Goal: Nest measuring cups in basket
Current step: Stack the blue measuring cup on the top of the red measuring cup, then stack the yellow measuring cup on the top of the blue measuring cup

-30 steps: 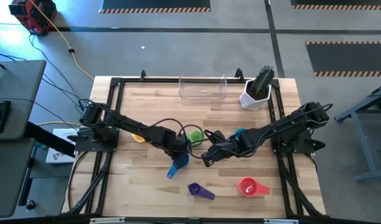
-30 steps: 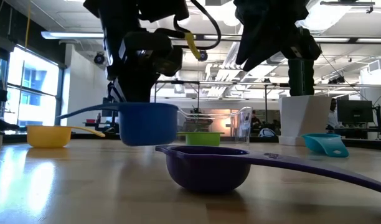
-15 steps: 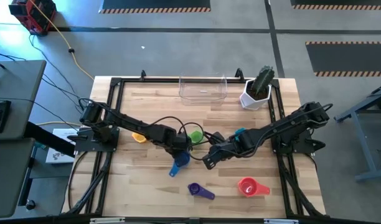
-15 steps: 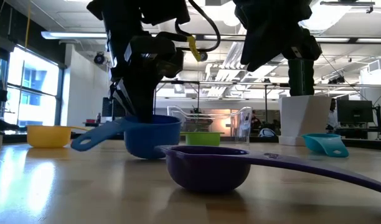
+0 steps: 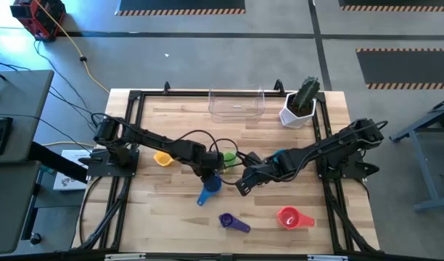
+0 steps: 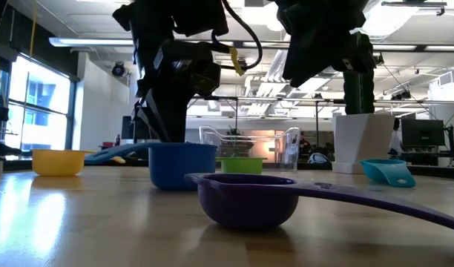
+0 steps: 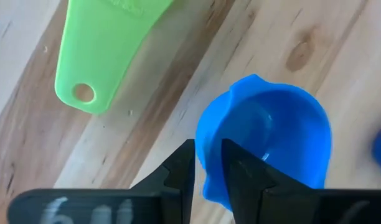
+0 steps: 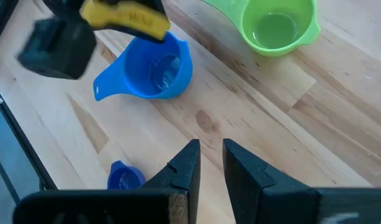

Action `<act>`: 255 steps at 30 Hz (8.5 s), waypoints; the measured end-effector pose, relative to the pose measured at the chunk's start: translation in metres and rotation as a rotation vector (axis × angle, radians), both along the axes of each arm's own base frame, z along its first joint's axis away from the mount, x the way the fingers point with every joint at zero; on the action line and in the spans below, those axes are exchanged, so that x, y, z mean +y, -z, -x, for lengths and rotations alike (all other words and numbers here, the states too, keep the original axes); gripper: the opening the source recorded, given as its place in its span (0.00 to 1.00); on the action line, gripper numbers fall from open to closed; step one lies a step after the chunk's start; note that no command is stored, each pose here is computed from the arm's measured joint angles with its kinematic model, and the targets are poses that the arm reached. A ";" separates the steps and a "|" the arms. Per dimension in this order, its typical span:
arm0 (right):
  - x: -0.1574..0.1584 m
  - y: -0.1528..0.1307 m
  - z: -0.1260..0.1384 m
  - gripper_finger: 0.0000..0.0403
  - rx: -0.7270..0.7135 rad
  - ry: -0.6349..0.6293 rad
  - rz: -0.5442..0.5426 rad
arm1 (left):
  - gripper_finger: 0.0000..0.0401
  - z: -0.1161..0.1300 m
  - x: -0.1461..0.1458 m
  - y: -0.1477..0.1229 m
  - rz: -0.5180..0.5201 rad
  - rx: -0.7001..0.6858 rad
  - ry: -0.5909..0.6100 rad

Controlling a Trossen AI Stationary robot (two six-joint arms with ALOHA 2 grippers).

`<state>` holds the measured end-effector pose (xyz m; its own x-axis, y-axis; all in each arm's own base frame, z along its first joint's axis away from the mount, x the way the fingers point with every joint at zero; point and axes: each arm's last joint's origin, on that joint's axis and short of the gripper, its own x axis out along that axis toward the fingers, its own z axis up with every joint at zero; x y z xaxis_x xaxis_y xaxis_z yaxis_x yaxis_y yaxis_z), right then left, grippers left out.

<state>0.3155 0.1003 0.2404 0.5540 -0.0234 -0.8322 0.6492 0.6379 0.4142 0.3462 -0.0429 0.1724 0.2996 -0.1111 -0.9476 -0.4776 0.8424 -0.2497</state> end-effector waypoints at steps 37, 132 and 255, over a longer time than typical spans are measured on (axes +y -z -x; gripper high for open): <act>-0.001 -0.050 -0.041 0.14 -0.670 0.082 -0.013 | 0.18 0.092 0.022 -0.115 -0.167 -0.081 0.174; 0.009 0.035 -0.125 0.01 0.365 -0.038 0.046 | 0.18 0.162 0.033 -0.160 -0.318 -0.142 0.129; 0.077 0.005 0.130 0.17 0.224 -1.054 0.301 | 0.18 0.162 0.036 -0.161 -0.210 -0.176 -0.436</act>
